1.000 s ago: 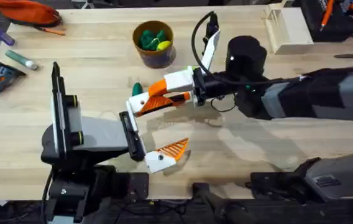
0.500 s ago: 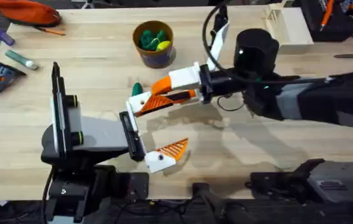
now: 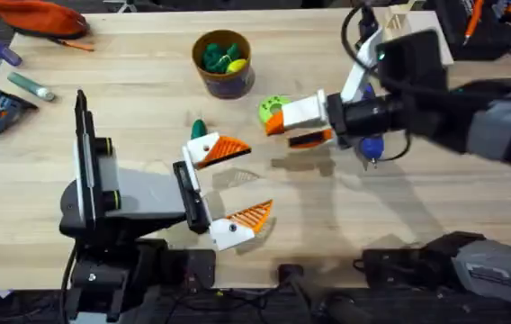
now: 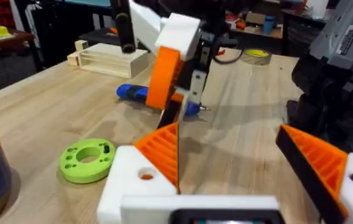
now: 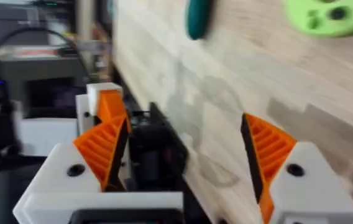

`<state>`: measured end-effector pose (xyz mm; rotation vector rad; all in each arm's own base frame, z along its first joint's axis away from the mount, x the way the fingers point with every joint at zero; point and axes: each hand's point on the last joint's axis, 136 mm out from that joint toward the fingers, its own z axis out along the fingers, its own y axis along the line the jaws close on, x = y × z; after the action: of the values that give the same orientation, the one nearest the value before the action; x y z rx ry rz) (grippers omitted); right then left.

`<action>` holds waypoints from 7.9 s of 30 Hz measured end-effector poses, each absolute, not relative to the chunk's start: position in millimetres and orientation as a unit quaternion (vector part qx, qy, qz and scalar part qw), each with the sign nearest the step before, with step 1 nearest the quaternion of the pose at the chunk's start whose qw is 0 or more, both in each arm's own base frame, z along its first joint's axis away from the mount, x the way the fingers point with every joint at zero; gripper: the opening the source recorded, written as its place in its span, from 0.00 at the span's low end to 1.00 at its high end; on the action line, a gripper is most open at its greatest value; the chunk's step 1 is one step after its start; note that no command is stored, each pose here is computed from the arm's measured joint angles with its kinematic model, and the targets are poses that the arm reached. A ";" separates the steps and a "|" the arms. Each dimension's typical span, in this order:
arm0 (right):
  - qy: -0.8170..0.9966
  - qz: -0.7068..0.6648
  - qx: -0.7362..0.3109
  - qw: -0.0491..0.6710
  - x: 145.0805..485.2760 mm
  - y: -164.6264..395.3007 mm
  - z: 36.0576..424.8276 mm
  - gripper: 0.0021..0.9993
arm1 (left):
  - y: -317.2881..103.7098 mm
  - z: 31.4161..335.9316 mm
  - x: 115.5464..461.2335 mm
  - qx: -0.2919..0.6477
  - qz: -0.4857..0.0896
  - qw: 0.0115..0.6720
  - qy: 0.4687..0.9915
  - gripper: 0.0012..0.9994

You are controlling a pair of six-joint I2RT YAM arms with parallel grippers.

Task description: Pick up the gripper from the table and insert it into the empty holder that is missing its gripper. Then pick up a screw, insert it into the mounting hole, and use the screwdriver to tighten it. Finally, clean up the table by picking up the vegetable and placing it into the bucket.

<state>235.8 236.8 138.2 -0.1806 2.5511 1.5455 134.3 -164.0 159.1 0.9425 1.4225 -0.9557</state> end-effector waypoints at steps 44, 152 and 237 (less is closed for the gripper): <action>0.929 0.009 -0.364 0.071 333.5 206.3 105.1 0.75 | -164.2 159.1 133.7 0.401 -0.406 0.558 0.602 0.99; 0.932 0.035 -0.359 0.031 333.5 230.2 57.1 0.01 | -164.2 159.0 133.7 0.401 -0.406 0.558 0.602 0.99; 0.770 0.037 -0.619 0.147 199.3 344.6 267.1 0.00 | -164.2 159.0 133.6 0.401 -0.406 0.558 0.602 0.99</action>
<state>199.3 344.6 267.1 -1.7825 2.2162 0.1068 133.6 -164.2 159.0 0.9470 1.4199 -0.9575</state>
